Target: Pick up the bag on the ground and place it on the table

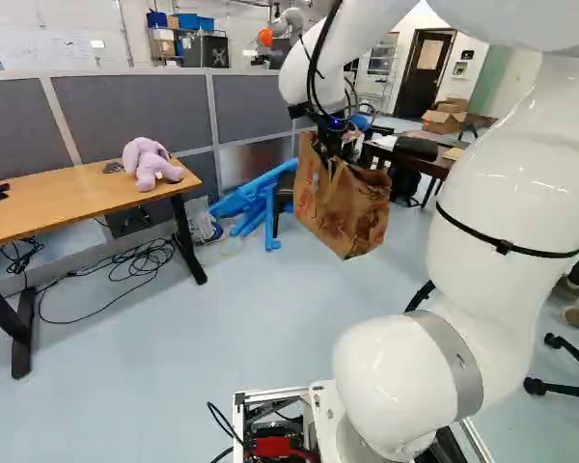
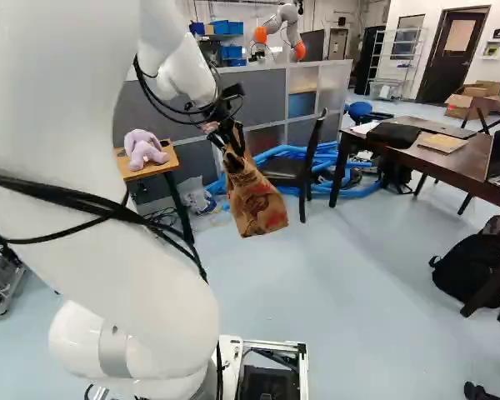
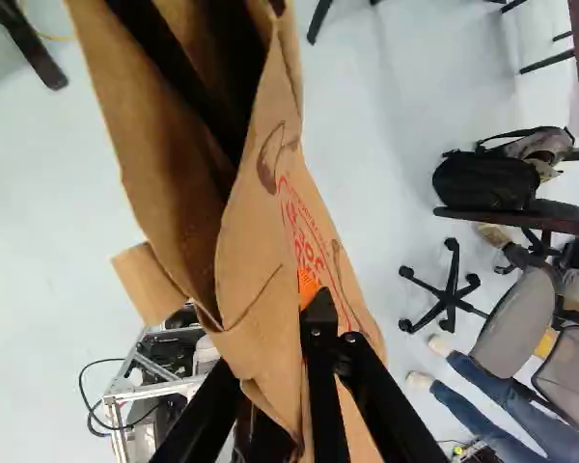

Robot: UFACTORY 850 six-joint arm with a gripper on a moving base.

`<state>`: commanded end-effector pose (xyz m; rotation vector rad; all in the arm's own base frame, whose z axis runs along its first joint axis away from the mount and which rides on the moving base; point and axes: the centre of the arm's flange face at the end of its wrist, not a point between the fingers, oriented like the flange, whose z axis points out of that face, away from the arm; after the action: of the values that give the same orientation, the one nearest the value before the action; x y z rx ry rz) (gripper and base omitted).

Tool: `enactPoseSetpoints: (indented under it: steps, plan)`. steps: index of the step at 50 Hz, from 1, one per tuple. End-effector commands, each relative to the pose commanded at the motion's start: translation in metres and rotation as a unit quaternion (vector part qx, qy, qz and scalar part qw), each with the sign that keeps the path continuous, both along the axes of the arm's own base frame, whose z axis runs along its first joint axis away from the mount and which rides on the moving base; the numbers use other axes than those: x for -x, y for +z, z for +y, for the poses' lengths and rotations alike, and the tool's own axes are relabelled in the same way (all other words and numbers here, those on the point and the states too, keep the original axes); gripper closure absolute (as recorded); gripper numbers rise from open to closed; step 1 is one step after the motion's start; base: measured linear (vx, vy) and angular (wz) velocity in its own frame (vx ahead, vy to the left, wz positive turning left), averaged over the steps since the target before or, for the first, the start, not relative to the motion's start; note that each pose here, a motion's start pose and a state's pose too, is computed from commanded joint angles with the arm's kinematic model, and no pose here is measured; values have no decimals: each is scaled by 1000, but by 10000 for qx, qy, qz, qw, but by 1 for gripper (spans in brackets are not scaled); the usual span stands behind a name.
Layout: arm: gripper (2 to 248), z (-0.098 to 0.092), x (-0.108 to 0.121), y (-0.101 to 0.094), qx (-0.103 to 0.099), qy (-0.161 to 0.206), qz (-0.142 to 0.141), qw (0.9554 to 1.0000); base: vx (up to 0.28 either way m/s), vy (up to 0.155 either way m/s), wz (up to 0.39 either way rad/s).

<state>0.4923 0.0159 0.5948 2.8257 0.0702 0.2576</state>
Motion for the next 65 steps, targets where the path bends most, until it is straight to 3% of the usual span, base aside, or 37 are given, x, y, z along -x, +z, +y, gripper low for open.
enactPoseSetpoints:
  steps: [31,65]
  plan:
    - [229,5,-31,43,-492,-471,0,9977,0,0,0]
    - [229,33,-49,92,-919,-737,517,9917,0,0,0]
